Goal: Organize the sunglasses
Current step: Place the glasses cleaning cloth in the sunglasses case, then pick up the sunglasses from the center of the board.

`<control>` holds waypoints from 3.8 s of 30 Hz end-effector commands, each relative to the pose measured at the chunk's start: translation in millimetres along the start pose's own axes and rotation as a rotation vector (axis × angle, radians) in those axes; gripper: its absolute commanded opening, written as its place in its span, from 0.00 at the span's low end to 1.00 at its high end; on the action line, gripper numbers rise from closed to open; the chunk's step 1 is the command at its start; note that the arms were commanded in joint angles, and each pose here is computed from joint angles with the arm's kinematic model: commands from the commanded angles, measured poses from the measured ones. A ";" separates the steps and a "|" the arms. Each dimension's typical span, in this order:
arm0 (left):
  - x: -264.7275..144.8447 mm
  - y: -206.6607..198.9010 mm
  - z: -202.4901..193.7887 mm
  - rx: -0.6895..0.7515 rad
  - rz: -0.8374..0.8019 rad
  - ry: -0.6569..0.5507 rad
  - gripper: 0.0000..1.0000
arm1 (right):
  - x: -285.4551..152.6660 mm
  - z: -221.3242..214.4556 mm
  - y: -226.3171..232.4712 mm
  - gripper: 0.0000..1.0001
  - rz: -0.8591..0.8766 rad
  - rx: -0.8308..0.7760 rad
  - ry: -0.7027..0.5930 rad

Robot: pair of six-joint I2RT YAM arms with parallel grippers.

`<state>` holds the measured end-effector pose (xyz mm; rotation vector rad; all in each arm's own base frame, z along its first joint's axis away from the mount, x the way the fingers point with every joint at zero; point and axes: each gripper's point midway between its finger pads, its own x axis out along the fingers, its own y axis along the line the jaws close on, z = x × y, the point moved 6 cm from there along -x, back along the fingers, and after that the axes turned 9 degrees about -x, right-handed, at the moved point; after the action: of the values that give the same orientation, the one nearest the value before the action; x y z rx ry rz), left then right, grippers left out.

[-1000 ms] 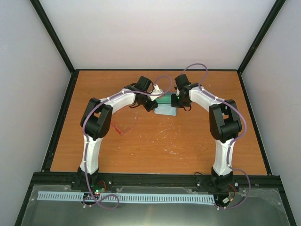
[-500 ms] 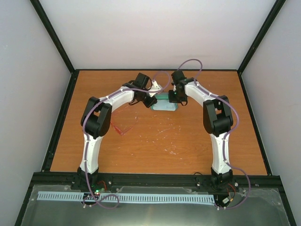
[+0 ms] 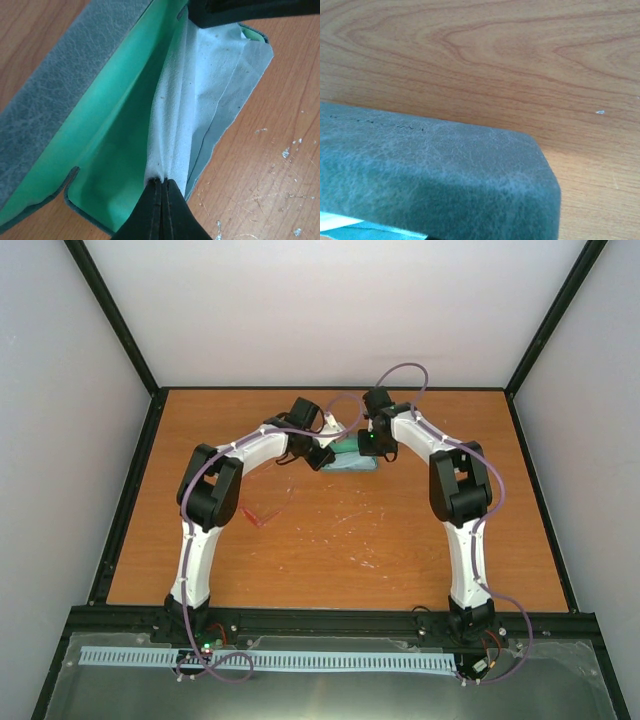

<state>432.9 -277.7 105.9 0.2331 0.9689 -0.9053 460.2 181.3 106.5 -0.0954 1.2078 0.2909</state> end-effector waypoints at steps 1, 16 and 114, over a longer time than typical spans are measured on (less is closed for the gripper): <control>-2.5 10.2 12.2 -0.018 0.015 -0.035 0.01 | 8.6 5.9 -4.3 0.03 -0.020 -0.007 -0.005; 6.4 16.5 3.7 -0.029 0.052 -0.008 0.17 | 20.1 9.4 -5.3 0.12 -0.025 0.010 -0.008; -141.4 81.6 -201.1 1.209 -0.130 0.540 0.24 | -85.6 -41.8 1.8 0.60 0.019 0.032 -0.148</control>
<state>341.7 -36.6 94.1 1.4976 0.8012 -1.4715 394.2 156.7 159.5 -0.0489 1.1048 0.2836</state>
